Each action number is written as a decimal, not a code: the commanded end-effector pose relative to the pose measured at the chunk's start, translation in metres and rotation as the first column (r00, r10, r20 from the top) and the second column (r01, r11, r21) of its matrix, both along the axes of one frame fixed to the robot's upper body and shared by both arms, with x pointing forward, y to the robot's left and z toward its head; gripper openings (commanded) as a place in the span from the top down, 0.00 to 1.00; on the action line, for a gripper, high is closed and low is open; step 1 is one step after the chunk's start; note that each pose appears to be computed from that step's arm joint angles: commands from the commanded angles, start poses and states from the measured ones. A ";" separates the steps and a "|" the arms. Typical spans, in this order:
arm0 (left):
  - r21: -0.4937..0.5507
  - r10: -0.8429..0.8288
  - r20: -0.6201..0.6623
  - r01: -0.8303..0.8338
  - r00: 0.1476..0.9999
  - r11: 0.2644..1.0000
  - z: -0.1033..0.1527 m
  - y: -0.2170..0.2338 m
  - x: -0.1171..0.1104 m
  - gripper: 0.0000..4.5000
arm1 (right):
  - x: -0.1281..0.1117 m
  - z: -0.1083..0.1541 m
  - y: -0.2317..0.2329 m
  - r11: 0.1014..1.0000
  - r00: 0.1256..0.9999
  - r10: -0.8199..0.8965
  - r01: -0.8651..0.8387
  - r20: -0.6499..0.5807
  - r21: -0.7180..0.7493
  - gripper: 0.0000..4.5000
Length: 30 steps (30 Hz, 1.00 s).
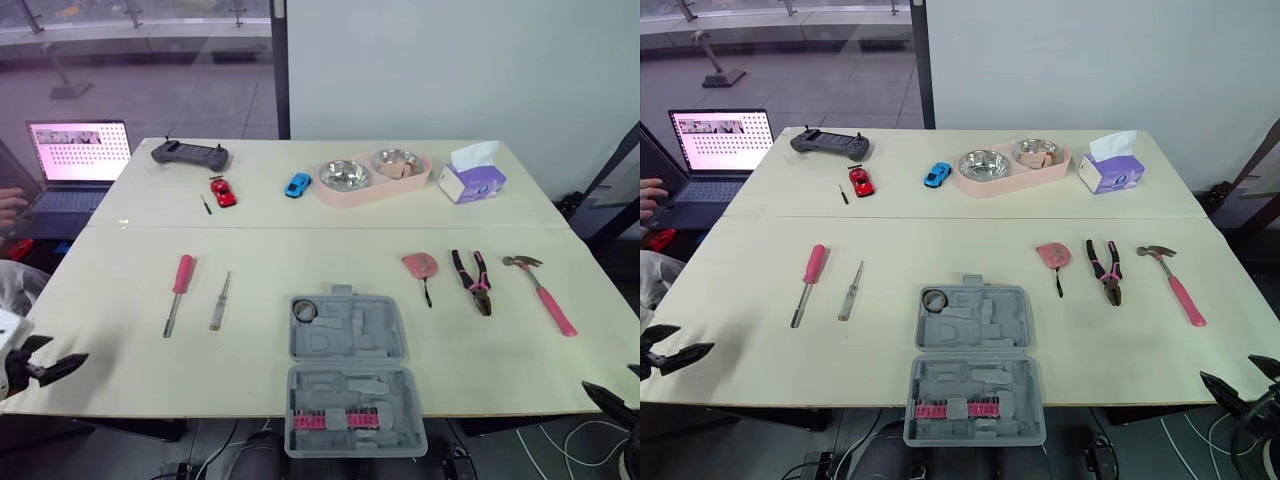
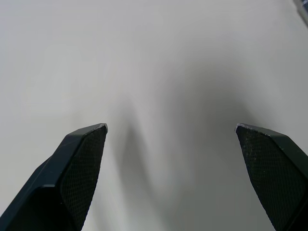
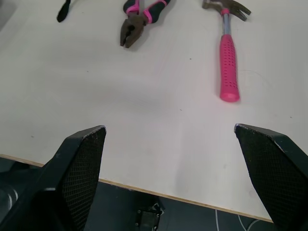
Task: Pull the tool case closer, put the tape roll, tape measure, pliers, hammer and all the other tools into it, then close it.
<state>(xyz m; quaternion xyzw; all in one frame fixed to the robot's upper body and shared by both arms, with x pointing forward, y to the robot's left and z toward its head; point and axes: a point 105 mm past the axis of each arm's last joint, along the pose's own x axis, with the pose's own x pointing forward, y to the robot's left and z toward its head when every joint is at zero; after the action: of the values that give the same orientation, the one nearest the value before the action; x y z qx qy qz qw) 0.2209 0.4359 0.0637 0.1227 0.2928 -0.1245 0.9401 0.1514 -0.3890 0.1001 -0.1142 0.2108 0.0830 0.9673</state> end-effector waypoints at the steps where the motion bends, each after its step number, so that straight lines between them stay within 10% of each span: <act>1: 0.000 -0.017 0.048 0.017 0.999 1.000 0.008 -0.004 0.004 0.01 | 0.004 0.005 0.003 0.999 0.999 0.024 -0.023 0.028 -0.022 0.00; 12: -0.125 -0.246 0.018 0.246 0.969 0.961 -0.005 -0.079 0.024 0.01 | 0.004 0.019 0.063 0.991 0.992 0.123 -0.124 0.040 0.044 0.00; 21: -0.222 -0.595 0.135 0.610 0.792 0.761 0.011 -0.219 0.014 0.01 | 0.015 0.032 0.163 0.951 0.979 0.176 -0.197 0.105 0.240 0.00; 30: -0.205 -0.716 0.419 0.826 0.559 0.525 0.063 -0.264 -0.004 0.01 | 0.072 0.002 0.185 0.980 0.973 -0.167 0.146 0.158 0.138 0.00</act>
<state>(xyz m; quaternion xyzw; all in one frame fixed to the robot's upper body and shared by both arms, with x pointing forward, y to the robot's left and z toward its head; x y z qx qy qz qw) 0.2203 0.1746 0.1130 0.0773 0.0666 -0.5519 0.8276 0.2199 -0.1980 0.1029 -0.0193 0.1337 0.0506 0.9895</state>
